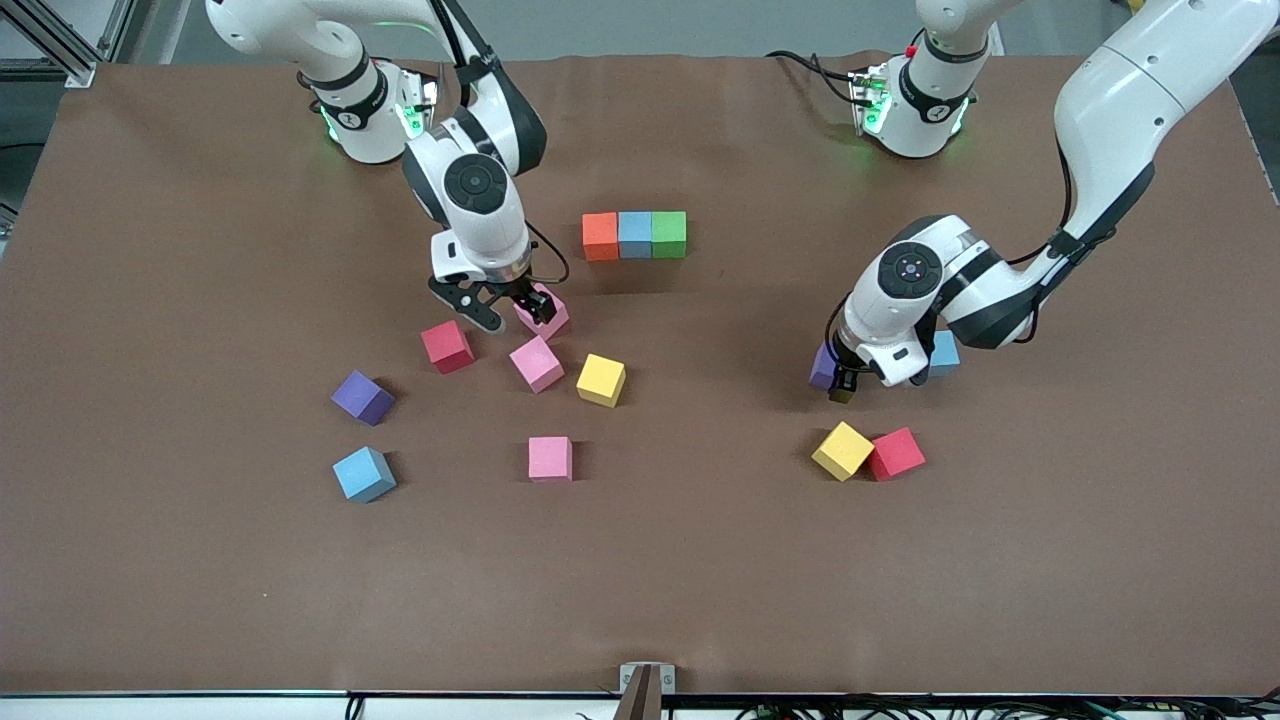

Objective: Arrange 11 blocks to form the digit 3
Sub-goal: 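Move the right gripper to a pink cube while the left gripper reaches purple, then grasp the pink cube with the right gripper while the left gripper lowers onto purple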

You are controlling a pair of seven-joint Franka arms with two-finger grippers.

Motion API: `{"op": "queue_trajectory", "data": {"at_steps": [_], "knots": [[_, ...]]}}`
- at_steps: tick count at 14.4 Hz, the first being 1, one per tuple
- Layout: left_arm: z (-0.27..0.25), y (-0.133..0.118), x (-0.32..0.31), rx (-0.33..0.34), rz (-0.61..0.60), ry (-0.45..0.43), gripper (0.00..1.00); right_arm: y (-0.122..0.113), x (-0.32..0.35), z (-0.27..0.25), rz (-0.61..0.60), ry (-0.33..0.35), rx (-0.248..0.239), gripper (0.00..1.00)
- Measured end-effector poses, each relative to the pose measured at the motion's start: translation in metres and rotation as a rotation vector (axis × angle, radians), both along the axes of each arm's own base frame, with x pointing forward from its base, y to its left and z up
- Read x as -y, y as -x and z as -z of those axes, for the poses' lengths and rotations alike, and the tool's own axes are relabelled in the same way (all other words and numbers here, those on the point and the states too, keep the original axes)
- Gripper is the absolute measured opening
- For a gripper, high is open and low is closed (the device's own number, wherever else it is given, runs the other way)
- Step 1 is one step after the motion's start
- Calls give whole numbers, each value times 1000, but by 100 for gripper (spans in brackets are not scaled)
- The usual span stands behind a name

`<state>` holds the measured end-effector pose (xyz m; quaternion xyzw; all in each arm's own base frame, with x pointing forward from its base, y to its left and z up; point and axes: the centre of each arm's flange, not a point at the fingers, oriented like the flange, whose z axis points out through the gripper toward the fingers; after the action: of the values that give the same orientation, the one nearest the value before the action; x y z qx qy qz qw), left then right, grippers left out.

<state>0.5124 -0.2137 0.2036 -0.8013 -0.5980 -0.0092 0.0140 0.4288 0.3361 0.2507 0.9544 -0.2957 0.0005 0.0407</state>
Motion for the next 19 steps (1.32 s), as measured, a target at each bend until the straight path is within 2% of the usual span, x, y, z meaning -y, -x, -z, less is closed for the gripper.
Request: {"op": "queue_trajectory", "data": {"at_steps": [1, 3, 4, 9, 11, 14, 15, 17, 19], "knots": [[2, 0, -1, -1, 3, -1, 88, 0, -2, 8, -2, 6, -2, 100], [4, 0, -1, -1, 3, 1, 66, 3, -5, 23, -11, 16, -14, 100], [3, -1, -1, 2, 3, 1, 60, 5, -7, 27, -16, 19, -16, 100], [-6, -10, 0, 25, -2, 8, 60, 11, -20, 35, -15, -14, -17, 100], [-16, -15, 5, 42, -3, 19, 59, 14, -25, 37, -17, -21, -19, 95], [-27, -17, 18, 51, -15, 37, 59, 14, -25, 37, -17, -22, -19, 63], [-28, -16, 22, 51, -21, 35, 59, 14, -25, 36, -22, -22, -21, 59], [-32, -16, 31, 55, -26, 27, 59, 14, -26, 36, -53, -23, -22, 58], [-38, -18, 40, 63, -24, 27, 59, 13, -27, 34, -186, -29, -30, 52]]}}
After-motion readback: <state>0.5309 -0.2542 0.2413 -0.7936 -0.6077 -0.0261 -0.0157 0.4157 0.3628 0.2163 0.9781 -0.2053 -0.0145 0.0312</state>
